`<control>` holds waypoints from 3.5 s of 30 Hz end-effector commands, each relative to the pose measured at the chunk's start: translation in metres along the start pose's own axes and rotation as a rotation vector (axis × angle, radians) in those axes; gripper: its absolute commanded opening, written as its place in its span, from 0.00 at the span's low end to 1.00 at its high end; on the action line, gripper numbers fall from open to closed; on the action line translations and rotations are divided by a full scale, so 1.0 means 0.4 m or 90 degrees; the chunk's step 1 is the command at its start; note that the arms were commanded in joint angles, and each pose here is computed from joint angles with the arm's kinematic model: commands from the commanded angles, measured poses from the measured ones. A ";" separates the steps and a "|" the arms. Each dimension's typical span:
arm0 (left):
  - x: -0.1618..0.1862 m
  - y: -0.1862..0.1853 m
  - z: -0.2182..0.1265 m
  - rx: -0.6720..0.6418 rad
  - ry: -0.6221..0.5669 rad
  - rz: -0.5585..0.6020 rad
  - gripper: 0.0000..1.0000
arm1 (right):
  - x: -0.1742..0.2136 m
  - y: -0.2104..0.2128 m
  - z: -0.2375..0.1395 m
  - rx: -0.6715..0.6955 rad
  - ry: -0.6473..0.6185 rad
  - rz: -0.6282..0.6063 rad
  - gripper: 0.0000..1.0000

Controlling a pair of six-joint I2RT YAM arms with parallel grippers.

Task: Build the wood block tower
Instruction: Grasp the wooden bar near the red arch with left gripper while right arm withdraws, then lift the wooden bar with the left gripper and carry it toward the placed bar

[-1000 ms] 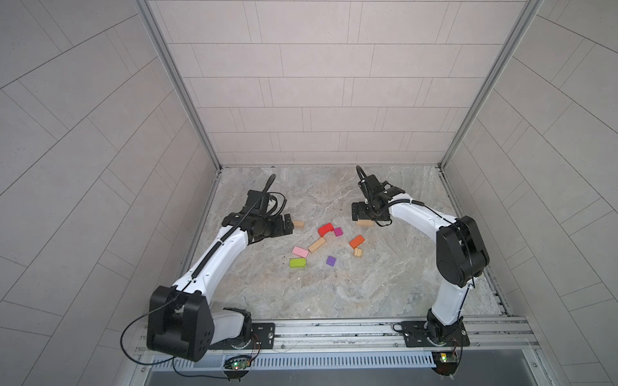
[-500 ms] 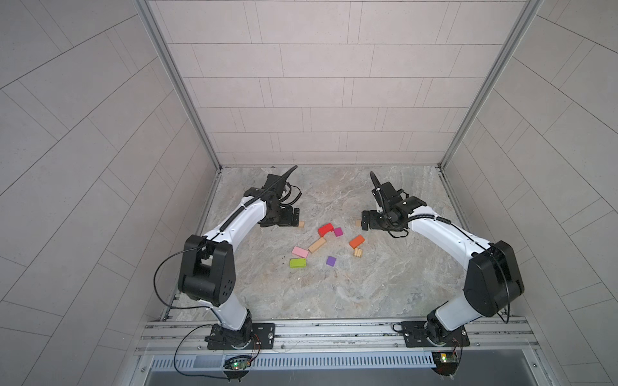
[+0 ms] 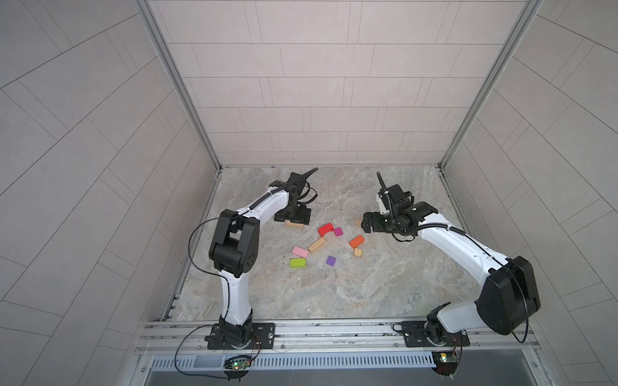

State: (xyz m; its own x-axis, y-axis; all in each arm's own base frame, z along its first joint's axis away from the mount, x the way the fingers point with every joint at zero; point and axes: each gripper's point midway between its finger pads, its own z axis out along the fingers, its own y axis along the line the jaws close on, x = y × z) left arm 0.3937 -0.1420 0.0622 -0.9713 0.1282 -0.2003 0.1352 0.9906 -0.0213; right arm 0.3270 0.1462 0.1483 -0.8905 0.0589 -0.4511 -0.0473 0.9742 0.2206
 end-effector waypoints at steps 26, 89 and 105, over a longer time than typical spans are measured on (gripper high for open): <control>-0.015 -0.001 0.086 -0.034 -0.005 -0.049 0.89 | 0.018 -0.004 -0.010 -0.005 0.014 -0.016 0.99; 0.038 -0.329 -0.141 0.152 -0.115 -0.027 0.68 | 0.027 -0.177 -0.115 0.102 -0.101 0.100 0.99; 0.008 -0.620 -0.095 0.295 -0.133 -0.033 0.67 | 0.060 -0.236 -0.131 0.091 -0.105 0.143 0.99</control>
State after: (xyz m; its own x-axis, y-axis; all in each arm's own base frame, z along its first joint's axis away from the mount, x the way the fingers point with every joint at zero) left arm 0.3391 -0.3668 0.0935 -0.9347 0.0628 -0.3499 0.2128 0.8874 -0.4090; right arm 0.2894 0.0458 0.1596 -0.7901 0.2906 -0.5397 0.2138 0.9558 0.2017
